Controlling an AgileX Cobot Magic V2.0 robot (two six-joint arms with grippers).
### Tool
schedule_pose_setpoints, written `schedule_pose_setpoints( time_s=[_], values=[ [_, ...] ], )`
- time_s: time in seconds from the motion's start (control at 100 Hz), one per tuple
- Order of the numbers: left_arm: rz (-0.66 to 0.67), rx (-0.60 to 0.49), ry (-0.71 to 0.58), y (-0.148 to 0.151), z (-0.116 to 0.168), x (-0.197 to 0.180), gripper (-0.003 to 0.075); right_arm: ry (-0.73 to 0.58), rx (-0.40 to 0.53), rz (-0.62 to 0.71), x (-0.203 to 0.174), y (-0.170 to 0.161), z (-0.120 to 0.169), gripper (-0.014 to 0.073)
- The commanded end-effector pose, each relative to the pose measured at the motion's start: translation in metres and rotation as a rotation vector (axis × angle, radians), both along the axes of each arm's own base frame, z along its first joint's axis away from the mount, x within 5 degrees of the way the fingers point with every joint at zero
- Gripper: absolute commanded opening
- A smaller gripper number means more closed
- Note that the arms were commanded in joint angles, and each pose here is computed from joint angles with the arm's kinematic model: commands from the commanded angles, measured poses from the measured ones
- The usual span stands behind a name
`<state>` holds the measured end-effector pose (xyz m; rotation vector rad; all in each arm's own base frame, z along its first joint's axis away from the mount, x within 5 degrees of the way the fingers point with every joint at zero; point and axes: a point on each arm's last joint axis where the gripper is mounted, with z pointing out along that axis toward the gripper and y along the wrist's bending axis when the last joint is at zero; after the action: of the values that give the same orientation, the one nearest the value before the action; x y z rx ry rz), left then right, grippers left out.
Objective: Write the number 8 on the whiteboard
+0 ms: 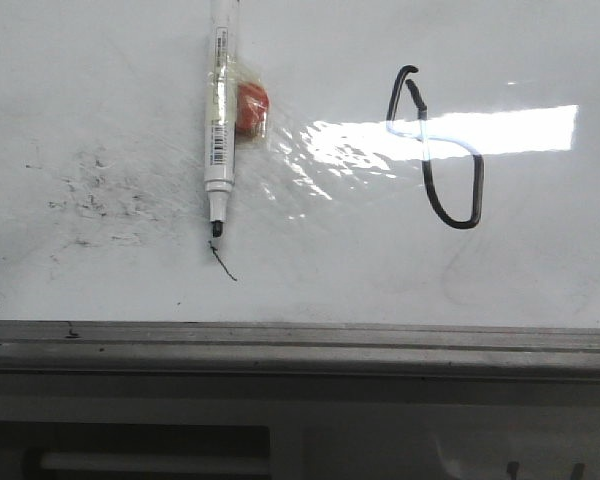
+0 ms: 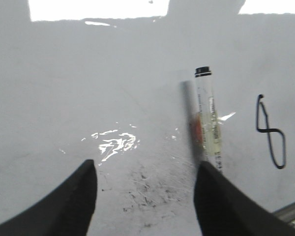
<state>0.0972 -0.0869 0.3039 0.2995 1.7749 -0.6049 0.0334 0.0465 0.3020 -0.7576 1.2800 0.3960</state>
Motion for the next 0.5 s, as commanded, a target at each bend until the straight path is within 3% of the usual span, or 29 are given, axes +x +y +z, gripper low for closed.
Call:
schedule_pose_setpoints(
  time_s=[0.0,0.12,0.49],
  values=[
    [-0.068,-0.088,-0.047,0.013,0.006,-0.015,0.0212,-0.055,0.077,-0.049,-0.008,-0.009,0.0,-0.0063],
    [-0.102,-0.171,-0.095,0.033,0.001,-0.03,-0.0024,-0.092,0.096,-0.04,-0.017,-0.014,-0.01,-0.0063],
    [-0.108,-0.249,-0.141,0.051,-0.003,-0.04,-0.002,-0.102,0.102,-0.042,-0.019,-0.015,-0.015,-0.0063]
  ],
)
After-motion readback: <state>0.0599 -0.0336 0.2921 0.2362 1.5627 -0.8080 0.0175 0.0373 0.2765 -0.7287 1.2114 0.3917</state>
